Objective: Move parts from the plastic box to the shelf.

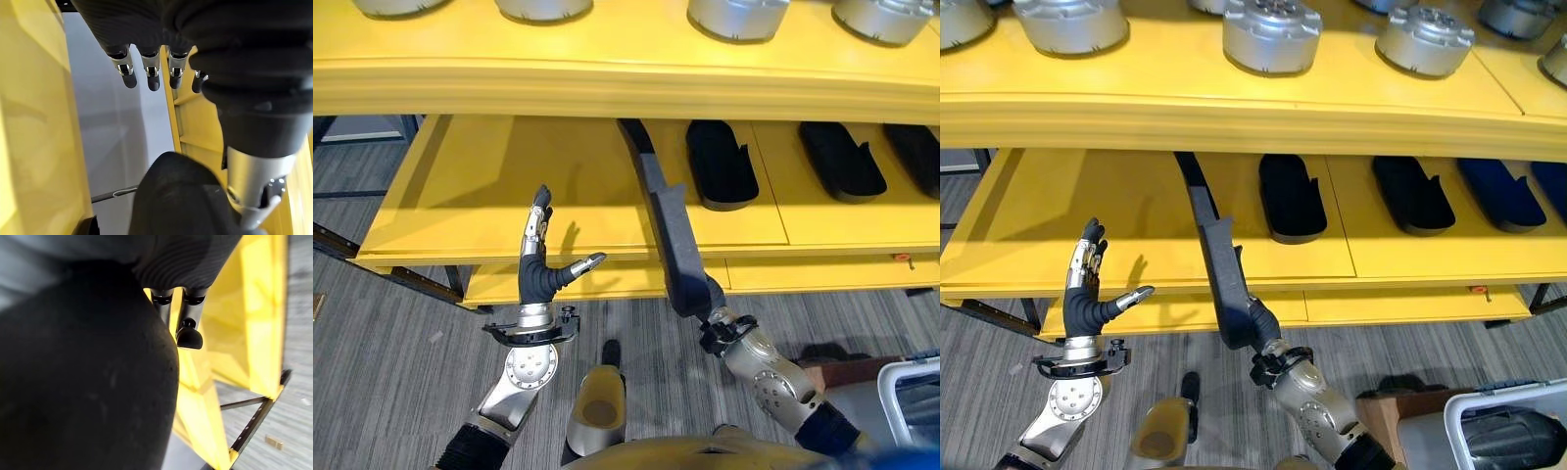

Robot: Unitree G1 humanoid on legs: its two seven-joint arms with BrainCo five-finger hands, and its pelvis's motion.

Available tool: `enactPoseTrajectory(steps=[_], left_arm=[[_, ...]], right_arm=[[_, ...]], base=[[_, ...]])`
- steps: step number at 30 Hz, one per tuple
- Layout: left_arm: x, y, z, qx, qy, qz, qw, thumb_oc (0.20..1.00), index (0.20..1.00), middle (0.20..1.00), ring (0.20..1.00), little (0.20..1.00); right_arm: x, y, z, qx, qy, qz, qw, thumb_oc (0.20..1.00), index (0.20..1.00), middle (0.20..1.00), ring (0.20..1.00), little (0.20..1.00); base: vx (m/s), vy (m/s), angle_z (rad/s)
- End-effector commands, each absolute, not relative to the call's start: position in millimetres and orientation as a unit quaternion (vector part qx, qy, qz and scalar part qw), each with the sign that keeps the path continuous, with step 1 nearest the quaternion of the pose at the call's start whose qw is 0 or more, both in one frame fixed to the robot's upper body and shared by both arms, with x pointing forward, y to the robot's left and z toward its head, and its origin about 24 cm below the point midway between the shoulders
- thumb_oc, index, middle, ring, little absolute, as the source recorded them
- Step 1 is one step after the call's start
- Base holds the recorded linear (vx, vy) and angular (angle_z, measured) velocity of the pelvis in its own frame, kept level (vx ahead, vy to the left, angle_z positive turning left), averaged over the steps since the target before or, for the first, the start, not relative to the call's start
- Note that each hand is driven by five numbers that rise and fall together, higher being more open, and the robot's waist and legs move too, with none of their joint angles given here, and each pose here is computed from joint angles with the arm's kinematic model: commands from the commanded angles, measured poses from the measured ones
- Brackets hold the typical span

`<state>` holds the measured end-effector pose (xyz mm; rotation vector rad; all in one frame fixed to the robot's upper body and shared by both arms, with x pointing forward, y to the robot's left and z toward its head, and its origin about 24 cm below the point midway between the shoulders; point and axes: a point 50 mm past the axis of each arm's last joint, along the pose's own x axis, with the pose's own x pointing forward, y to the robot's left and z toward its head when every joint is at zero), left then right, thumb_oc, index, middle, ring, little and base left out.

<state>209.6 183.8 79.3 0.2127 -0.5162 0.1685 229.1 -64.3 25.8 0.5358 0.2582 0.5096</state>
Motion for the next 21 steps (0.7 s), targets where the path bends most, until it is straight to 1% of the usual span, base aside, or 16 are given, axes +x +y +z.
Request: enactPoseTrajectory(steps=[1,4,8,13,14,17,21], left_arm=[[205,183,95,0.081,-0.304,0.075,0.946,1.0,1.0,1.0,1.0,1.0],[204,177,93,0.101,-0.305,0.088,0.943,1.0,1.0,1.0,1.0,1.0],[210,182,92,0.103,-0.288,0.112,0.946,1.0,1.0,1.0,1.0,1.0],[205,179,79,0.082,-0.267,0.145,0.949,1.0,1.0,1.0,1.0,1.0],[202,173,78,0.053,-0.263,0.145,0.952,1.0,1.0,1.0,1.0,1.0],[200,164,76,0.041,-0.253,0.126,0.958,1.0,1.0,1.0,1.0,1.0],[199,161,74,0.048,-0.248,0.125,0.96,1.0,1.0,1.0,1.0,1.0]], right_arm=[[235,-55,57,0.252,0.051,0.293,0.921,0.2,0.2,0.2,0.2,0.2],[235,-54,53,0.205,0.056,0.293,0.932,0.2,0.2,0.2,0.2,0.2],[234,-61,53,0.204,0.059,0.294,0.932,0.2,0.2,0.2,0.2,0.2],[230,-76,48,0.211,0.063,0.291,0.931,0.2,0.2,0.2,0.2,0.2],[226,-82,43,0.218,0.068,0.281,0.932,0.2,0.2,0.2,0.2,0.2],[216,-85,34,0.227,0.083,0.266,0.933,0.2,0.2,0.2,0.2,0.2],[216,-84,29,0.232,0.087,0.267,0.931,0.2,0.2,0.2,0.2,0.2]], base=[[0.02,0.248,-0.06],[0.0,0.28,-0.46],[0.0,0.069,-0.71],[0.09,0.036,0.32],[0.17,-0.045,0.42],[0.17,-0.061,1.14],[0.09,-0.06,0.23]])
